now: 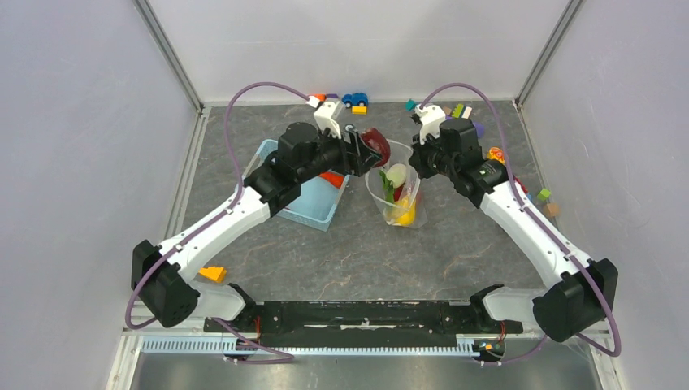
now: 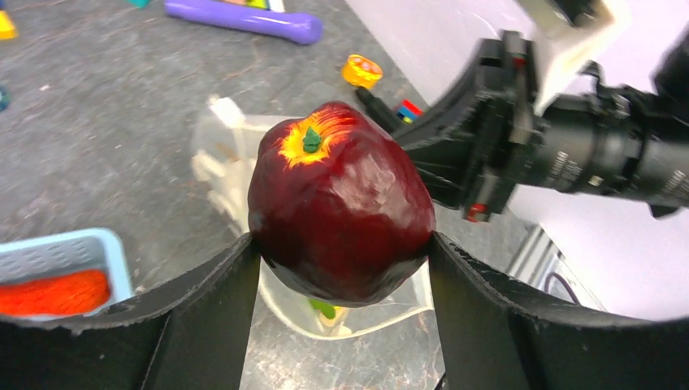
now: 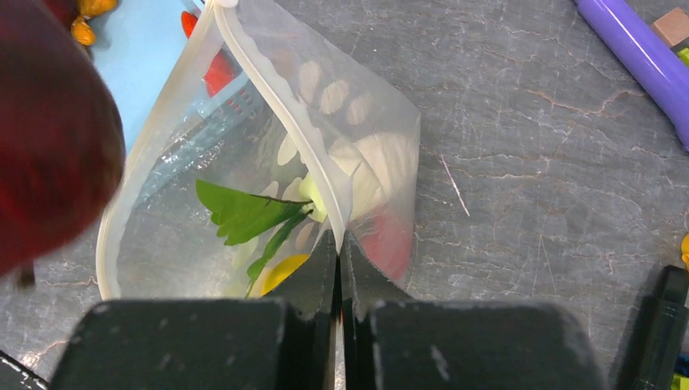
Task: Place the food in the zip-top bag and seal the zipper
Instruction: Place the fake fruit in the zipper food storage bag.
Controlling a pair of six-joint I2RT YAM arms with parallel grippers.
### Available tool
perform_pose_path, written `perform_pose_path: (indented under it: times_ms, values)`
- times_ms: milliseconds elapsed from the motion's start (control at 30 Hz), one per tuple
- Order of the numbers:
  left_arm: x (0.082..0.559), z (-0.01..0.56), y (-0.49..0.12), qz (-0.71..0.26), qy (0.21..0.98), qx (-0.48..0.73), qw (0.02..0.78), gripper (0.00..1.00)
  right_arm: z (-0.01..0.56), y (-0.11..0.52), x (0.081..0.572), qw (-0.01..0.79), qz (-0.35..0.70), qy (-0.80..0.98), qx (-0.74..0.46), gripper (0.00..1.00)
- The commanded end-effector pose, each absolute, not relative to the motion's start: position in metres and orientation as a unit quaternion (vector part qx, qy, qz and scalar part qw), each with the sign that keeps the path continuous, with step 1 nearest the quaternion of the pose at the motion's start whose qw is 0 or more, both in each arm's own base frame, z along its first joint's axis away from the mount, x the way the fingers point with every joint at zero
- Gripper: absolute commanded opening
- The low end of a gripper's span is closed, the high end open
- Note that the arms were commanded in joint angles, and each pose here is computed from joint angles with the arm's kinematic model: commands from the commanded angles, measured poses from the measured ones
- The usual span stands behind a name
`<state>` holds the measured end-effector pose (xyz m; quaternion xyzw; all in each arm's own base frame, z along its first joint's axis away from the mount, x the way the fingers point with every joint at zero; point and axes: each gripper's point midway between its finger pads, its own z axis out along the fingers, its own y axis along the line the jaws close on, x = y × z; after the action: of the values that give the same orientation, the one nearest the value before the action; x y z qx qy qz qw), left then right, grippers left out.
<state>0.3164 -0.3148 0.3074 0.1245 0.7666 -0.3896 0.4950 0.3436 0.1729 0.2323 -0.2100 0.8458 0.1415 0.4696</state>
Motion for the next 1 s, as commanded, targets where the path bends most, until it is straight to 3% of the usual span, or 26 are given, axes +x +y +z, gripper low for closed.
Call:
perform_pose_path:
  times_ms: [0, 333, 667, 833, 967]
  values:
    - [0.306, 0.341, -0.341, -0.410, 0.715, 0.205, 0.527, 0.21, 0.254, 0.177, 0.344, 0.498, 0.163, 0.827, -0.204, 0.03]
    - [0.312, 0.294, -0.363, -0.378, 0.756, 0.237, 0.479, 0.21, 0.273, 0.176, 0.341, 0.513, 0.167, 0.819, -0.193, 0.03]
    - [0.324, 0.260, -0.359, -0.328, 0.793, 0.227, 0.461, 0.29, 0.279, 0.176, 0.343, 0.520, 0.169, 0.816, -0.185, 0.03]
    - [0.329, 0.255, -0.362, -0.323, 0.797, 0.229, 0.457, 0.37, 0.280, 0.178, 0.342, 0.520, 0.174, 0.814, -0.193, 0.03]
    - [0.330, 0.255, -0.365, -0.321, 0.798, 0.235, 0.454, 0.59, 0.283, 0.178, 0.342, 0.524, 0.172, 0.811, -0.197, 0.04]
